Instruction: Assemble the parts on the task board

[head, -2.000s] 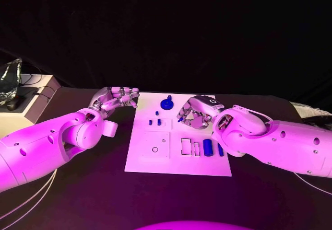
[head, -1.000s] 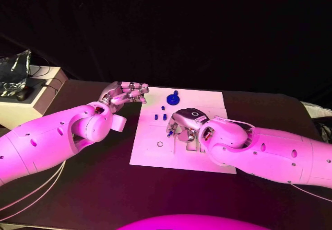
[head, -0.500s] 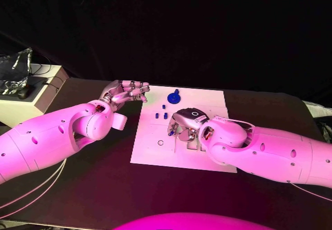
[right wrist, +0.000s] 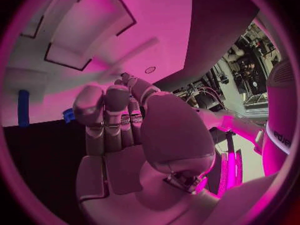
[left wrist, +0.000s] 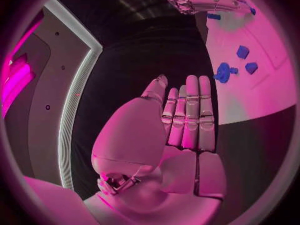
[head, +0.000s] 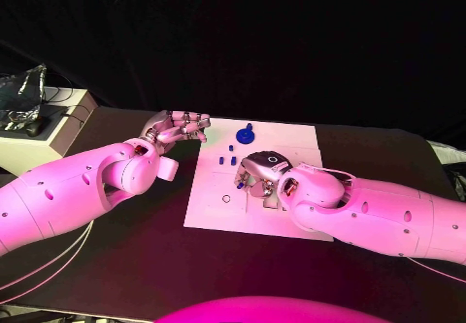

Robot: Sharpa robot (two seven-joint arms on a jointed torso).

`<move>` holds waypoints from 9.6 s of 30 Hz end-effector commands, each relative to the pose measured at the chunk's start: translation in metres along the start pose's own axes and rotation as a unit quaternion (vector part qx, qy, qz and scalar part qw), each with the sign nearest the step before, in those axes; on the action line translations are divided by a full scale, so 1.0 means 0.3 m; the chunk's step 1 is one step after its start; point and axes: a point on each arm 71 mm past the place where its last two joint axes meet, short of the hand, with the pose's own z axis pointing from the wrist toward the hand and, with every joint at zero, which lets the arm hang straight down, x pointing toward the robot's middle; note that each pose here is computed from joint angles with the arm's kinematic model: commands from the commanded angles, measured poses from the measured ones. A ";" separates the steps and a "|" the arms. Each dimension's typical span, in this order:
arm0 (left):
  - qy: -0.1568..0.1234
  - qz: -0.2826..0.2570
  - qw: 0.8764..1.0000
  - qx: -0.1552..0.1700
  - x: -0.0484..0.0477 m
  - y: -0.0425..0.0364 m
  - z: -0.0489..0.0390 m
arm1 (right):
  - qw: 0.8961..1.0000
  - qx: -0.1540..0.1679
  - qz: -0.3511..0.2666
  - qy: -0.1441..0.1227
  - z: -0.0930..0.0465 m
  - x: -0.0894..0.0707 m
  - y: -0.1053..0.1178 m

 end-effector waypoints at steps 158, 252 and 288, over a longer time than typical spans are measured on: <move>0.001 -0.001 1.000 0.000 -0.009 0.001 -0.009 | 0.996 0.090 0.007 -0.018 -0.100 -0.136 -0.351; 0.001 -0.014 1.000 -0.021 0.001 0.043 0.014 | 0.998 -0.056 0.000 0.017 0.023 -0.011 0.144; 0.002 -0.014 1.000 -0.022 -0.001 0.043 0.013 | 0.998 -0.046 -0.009 0.032 0.030 0.024 0.129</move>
